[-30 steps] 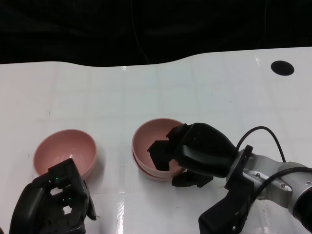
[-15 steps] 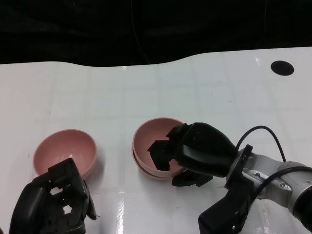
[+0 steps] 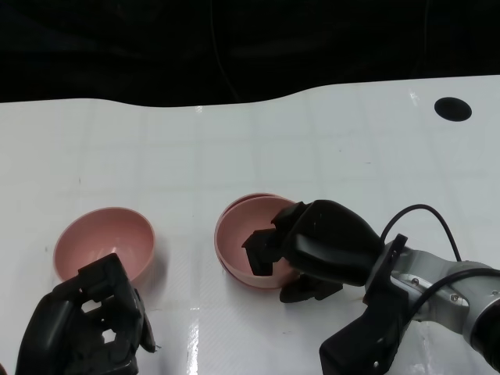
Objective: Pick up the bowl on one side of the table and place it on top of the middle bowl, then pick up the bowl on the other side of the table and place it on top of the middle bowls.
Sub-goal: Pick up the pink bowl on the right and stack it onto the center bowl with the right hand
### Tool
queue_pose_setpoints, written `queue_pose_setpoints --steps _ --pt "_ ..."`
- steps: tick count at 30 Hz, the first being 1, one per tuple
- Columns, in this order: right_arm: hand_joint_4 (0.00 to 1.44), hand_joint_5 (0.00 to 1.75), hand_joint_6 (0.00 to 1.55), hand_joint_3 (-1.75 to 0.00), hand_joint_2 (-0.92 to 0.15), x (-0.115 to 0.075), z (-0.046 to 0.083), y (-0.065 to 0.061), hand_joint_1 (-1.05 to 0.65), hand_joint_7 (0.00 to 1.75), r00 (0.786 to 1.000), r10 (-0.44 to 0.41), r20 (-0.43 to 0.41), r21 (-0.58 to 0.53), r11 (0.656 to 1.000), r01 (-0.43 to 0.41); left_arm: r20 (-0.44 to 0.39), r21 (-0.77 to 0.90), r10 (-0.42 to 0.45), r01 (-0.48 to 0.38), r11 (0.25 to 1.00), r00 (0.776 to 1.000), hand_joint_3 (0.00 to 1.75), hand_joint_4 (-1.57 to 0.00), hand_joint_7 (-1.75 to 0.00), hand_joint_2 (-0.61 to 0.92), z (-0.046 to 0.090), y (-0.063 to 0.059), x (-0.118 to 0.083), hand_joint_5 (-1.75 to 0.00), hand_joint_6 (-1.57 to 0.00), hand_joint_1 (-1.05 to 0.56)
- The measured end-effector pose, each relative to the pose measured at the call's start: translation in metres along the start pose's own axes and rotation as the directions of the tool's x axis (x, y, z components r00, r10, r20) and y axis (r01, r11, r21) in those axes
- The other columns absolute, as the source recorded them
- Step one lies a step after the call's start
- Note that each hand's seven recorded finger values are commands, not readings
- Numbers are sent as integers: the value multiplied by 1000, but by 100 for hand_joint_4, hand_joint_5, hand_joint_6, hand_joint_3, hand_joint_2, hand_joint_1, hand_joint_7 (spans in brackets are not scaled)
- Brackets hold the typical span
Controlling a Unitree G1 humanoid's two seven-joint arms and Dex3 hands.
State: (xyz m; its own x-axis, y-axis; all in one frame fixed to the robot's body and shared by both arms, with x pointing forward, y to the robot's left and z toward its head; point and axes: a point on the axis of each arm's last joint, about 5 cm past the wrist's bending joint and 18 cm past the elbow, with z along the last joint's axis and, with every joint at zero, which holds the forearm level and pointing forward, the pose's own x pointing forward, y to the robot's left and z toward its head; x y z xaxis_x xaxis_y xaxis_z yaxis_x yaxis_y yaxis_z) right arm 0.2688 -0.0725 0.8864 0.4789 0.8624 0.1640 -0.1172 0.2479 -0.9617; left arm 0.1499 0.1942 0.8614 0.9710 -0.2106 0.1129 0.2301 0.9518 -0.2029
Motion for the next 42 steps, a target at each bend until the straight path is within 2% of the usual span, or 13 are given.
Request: queue_pose_setpoints --steps 1,2,3,5,9,14,29,34,38,42 --pt "100 56 92 -38 -92 0 0 0 -67 22 1000 4 -5 -2 1000 -4 0 0 0 0 1000 1000 136 -88 -174 47 0 0 0 -175 -76 -1" --pt "103 43 94 -39 -92 0 -1 0 -68 14 1000 9 -10 -4 1000 -9 0 0 0 0 1000 1000 136 -88 -174 47 0 0 0 -175 -76 -1" --pt "97 35 89 -40 -92 0 -1 0 -71 9 1000 12 -14 -5 1000 -12 0 -1 0 0 1000 1000 136 -88 -175 47 0 0 0 -175 -76 -1" --pt "67 12 65 -48 -92 0 -1 -1 -80 2 999 42 -26 -9 999 -43 0 -2 0 0 1000 1000 136 -88 -175 47 0 0 0 -175 -76 -1" --pt "40 1 42 -52 -92 1 -3 -5 -88 0 992 109 -61 -26 993 -111 -1 -4 1 -1 1000 1000 134 -88 -175 47 0 0 0 -175 -76 -2" --pt "28 0 33 -55 -92 1 -3 -8 -91 0 990 119 -68 -36 992 -122 0 -4 0 0 1000 1000 132 -88 -175 48 0 0 0 -175 -76 -2" --pt "27 1 33 -56 -92 -3 -2 -6 -90 0 990 118 -83 -54 991 -122 0 -5 0 0 1000 1000 131 -88 -175 50 0 0 0 -175 -76 -1" --pt "35 4 37 -49 -92 -11 0 -4 -85 2 994 56 -89 -60 996 -61 1 -5 -1 1 1000 1000 133 -88 -174 49 0 0 1 -175 -76 -1" --pt "42 6 42 -45 -92 -24 -4 -11 -80 3 994 -28 -106 -72 997 20 1 -6 -1 1 1000 1000 134 -88 -175 48 0 0 1 -175 -76 -1" --pt "50 9 52 -42 -92 -52 -12 -22 -73 6 978 -159 -132 -69 986 151 0 -5 2 -2 1000 1000 135 -88 -175 47 0 0 1 -175 -76 -1"
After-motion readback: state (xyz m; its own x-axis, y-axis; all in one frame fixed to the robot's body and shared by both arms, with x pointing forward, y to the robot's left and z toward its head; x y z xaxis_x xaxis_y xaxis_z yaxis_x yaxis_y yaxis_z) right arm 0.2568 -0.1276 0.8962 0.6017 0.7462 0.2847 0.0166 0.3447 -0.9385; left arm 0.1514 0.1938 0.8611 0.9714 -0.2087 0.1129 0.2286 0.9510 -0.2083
